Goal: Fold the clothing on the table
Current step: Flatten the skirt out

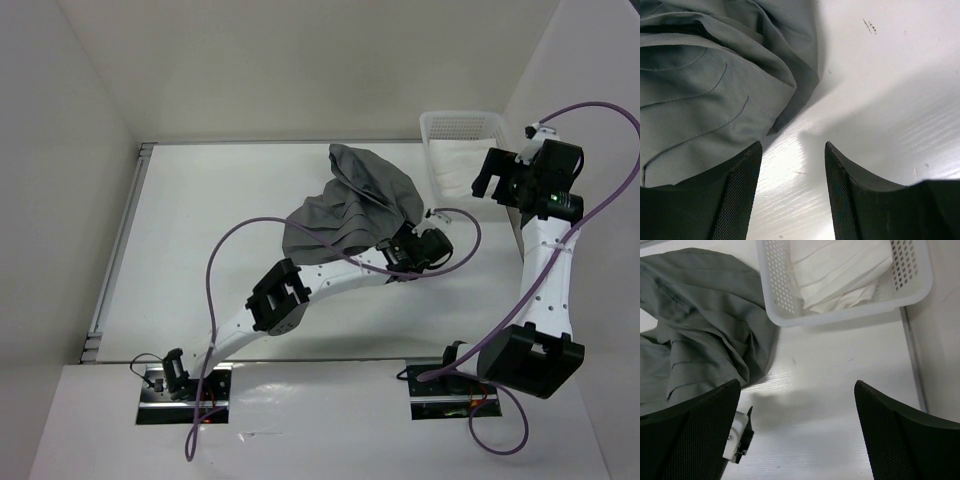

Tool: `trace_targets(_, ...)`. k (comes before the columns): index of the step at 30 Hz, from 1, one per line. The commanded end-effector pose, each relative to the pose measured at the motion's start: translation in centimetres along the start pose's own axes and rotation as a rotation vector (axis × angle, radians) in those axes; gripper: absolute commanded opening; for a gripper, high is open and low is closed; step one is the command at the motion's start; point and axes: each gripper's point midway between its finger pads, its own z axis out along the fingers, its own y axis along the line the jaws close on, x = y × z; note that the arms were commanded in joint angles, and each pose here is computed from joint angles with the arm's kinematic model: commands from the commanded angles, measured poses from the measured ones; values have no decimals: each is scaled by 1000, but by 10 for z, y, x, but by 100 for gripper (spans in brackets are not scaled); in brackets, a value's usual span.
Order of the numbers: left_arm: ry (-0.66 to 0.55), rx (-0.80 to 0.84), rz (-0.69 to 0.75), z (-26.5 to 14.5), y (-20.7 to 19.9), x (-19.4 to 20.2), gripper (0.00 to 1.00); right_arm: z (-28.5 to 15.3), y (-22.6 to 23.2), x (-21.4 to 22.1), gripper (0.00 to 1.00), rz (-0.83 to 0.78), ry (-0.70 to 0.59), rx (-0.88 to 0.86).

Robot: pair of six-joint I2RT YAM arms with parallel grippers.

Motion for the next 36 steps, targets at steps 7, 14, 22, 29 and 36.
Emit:
trace_targets(7, -52, -190, 60, 11, 11, 3, 61, -13, 9, -18, 98, -14, -74, -73)
trace_targets(14, -79, -255, 86, 19, 17, 6, 61, -19, 9, -18, 98, -9, -85, -88)
trace_targets(22, -117, -291, 127, 20, 22, -3, 61, -27, 10, -22, 98, -13, -109, -114)
trace_targets(29, -124, -301, 167, 24, 23, -1, 61, -28, 10, -20, 98, -6, -102, -128)
trace_targets(36, -115, -303, 192, 29, 22, 8, 58, -29, 12, -20, 98, -6, -102, -137)
